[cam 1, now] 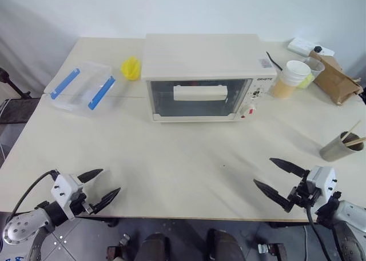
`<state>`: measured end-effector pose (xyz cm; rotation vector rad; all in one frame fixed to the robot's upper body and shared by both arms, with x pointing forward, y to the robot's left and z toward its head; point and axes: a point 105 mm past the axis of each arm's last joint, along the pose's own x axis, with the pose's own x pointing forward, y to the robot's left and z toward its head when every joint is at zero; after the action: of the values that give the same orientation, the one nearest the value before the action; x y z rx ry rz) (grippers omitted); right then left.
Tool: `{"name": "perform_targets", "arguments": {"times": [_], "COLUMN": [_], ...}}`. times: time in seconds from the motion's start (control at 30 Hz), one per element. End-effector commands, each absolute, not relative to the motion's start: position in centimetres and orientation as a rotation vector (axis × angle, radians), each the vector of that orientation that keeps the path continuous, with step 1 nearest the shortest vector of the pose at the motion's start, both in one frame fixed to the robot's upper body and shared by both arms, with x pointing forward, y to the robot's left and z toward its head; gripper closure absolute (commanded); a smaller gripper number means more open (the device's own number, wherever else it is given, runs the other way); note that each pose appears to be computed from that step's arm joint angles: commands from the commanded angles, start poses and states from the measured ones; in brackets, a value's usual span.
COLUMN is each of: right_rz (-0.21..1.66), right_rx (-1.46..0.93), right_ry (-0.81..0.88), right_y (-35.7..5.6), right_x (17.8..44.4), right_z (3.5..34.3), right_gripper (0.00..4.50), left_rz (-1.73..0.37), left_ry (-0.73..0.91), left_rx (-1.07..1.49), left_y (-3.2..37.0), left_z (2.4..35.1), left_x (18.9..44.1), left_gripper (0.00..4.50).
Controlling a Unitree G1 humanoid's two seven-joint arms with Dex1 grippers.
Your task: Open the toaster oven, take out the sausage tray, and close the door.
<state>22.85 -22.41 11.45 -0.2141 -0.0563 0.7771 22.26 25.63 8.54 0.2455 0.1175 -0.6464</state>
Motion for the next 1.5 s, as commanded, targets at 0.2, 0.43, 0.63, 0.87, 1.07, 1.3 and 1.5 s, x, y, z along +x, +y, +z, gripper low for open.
{"name": "perform_targets", "arguments": {"times": [0.2, 0.43, 0.63, 0.87, 1.07, 1.3, 1.5], "right_rz": [0.912, 0.965, 0.939, 1.02, 1.169, 1.273, 1.263], "right_rx": [-0.166, -0.126, -0.105, -0.111, -0.192, -0.352, -0.447], "right_ry": [-0.241, -0.239, -0.281, -0.392, -0.471, -0.454, -0.502], "right_y": [-17.6, -14.1, -12.5, -10.2, -9.2, -9.1, -9.2], "right_x": [25.3, 29.4, 33.1, 33.2, 30.8, 28.8, 28.6], "right_z": [16.5, 19.1, 20.9, 22.6, 22.5, 20.6, 20.7], "right_gripper": [0.06, 0.06, 0.06, 0.06, 0.06, 0.06, 0.0], "left_rz": [-0.681, -0.736, -0.852, -0.846, -0.835, -0.82, -0.867], "left_ry": [-0.053, -0.195, -0.212, -0.187, -0.205, -0.355, -0.455], "left_rx": [0.159, -0.132, -0.195, -0.214, -0.198, -0.218, -0.25], "left_y": [25.5, 25.7, 23.6, 22.9, 22.5, 22.0, 21.5], "left_z": [12.6, 17.7, 19.0, 18.0, 18.2, 22.0, 24.6], "left_x": [23.5, 25.2, 25.5, 25.6, 26.4, 28.3, 29.7], "left_gripper": [0.0, 0.0, 0.0, 0.0, 0.0, 0.0, 1.14]}}
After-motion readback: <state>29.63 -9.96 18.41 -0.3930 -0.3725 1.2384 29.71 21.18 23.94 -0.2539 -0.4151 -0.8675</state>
